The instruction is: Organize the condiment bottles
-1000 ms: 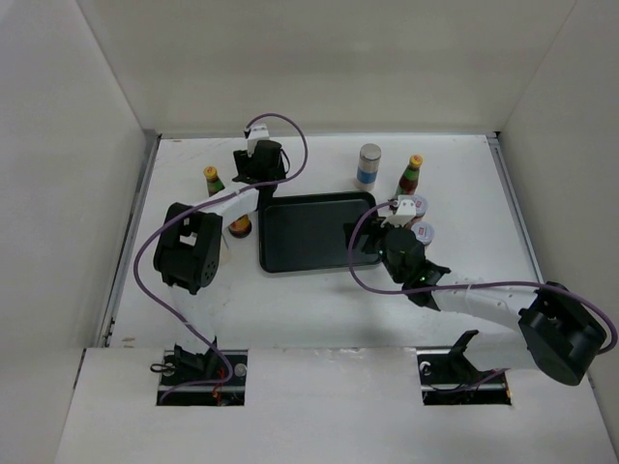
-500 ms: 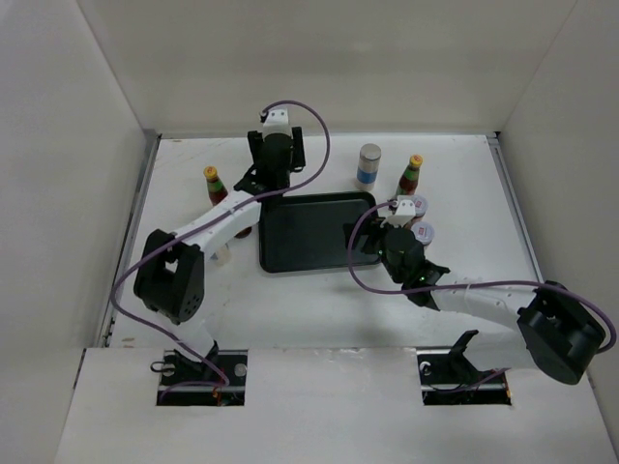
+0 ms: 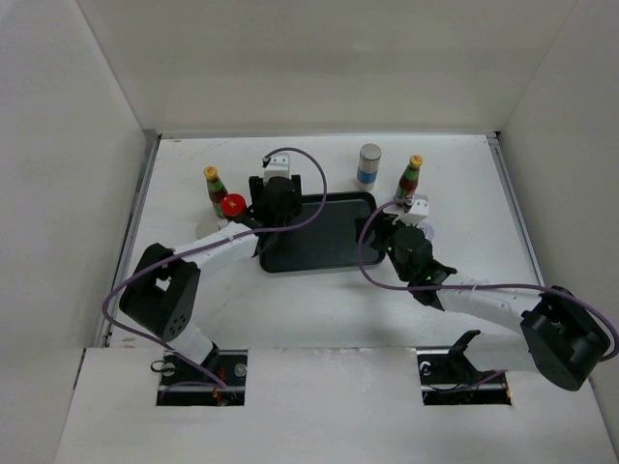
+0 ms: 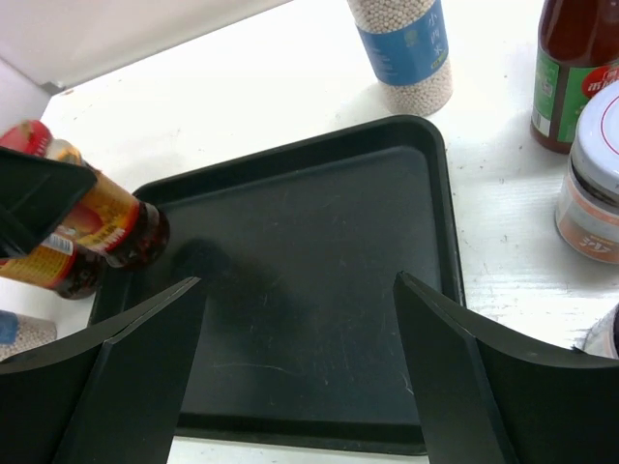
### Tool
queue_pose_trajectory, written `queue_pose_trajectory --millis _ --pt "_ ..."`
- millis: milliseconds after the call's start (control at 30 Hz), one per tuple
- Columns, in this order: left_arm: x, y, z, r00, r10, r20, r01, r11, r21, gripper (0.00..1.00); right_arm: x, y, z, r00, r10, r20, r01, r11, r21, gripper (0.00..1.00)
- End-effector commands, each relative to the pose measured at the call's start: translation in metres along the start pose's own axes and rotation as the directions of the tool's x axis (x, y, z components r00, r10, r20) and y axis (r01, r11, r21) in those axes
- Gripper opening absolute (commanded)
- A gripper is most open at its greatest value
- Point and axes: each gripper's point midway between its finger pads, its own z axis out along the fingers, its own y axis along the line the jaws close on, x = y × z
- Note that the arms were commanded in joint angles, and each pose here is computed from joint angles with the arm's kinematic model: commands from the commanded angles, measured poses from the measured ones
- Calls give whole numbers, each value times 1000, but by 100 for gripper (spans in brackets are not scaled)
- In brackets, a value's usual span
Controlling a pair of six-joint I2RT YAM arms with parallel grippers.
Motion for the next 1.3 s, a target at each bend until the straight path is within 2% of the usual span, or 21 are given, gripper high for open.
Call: queue_pose_trajectory --millis 0,100,167,300,400,533,700,800,1000,1167,1267 --pt "-61 -11 0 969 -154 192 147 988 48 49 -17 8 1 997 53 55 -52 998 -30 85" --pt "-49 -12 10 974 -142 175 138 990 39 50 -14 9 2 998 51 45 -50 998 -33 85" --pt "-43 -14 15 975 -141 170 136 990 37 54 -13 12 2 998 46 38 -44 998 -44 86" --pt "-33 -12 20 978 -133 158 132 991 19 68 -12 12 3 998 47 33 -46 998 -45 86" --pt "-30 -7 22 976 -142 165 143 990 6 83 -14 14 2 998 52 39 -50 997 -54 87" --pt "-43 -5 10 967 -158 200 158 987 17 94 -11 14 3 999 44 28 -42 998 -53 87" --pt "-78 7 -27 937 -198 286 199 980 25 95 -11 13 3 999 46 25 -44 998 -52 88" --pt "-86 23 -45 929 -220 297 232 973 -3 93 -13 12 3 998 54 33 -52 997 -54 88" --pt "-53 65 -63 962 -229 146 249 959 -138 91 -8 14 5 999 47 19 -46 997 -56 88" --pt "-32 98 -68 970 -226 87 241 933 -268 92 -8 15 7 999 37 19 -36 998 -52 89" --pt "-21 104 -61 973 -226 47 229 928 -295 92 -5 14 8 1000 29 9 -29 998 -47 89"
